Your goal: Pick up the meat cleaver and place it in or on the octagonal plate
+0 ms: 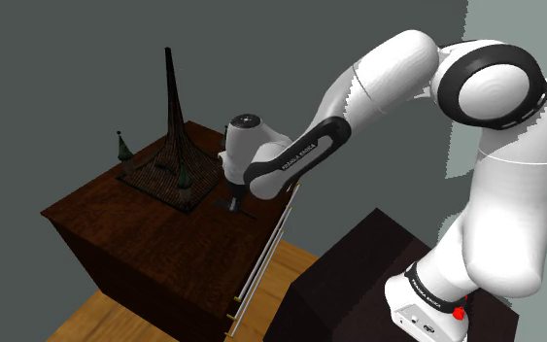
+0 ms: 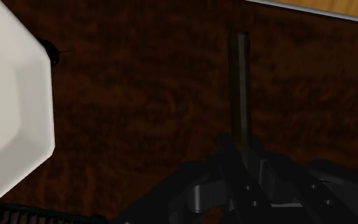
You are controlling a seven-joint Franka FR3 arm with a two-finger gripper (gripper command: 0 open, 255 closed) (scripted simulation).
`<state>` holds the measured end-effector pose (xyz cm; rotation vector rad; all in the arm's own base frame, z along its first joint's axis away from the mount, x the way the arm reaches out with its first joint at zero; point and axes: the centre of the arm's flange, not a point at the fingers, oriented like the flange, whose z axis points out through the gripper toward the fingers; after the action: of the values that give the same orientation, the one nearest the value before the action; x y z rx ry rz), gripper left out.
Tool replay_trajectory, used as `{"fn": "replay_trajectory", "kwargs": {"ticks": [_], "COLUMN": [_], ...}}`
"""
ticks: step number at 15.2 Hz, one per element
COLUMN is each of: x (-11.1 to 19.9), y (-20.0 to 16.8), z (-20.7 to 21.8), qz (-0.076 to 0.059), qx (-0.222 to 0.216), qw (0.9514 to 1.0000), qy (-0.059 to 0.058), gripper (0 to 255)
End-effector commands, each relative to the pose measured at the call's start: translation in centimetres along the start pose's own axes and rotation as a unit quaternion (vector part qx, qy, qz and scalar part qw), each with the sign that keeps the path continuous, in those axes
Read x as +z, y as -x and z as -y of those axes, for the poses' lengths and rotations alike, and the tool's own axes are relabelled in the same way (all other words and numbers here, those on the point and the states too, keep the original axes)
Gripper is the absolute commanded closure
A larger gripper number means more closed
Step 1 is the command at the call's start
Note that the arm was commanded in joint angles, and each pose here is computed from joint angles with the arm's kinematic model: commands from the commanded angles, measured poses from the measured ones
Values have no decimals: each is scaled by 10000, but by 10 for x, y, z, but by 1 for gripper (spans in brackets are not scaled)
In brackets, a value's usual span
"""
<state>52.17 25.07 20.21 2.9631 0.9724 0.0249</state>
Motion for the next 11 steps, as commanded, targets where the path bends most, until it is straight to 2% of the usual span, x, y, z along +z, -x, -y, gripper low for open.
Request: {"fn": "replay_trajectory", "kwargs": {"ticks": [1,11], "x": [-3,-3], "y": [2,19], "z": [-13,-144], "qz": [2,2], "qx": [0,0], "qw": [10000,10000], "qy": [0,0], "gripper": [255,255]}}
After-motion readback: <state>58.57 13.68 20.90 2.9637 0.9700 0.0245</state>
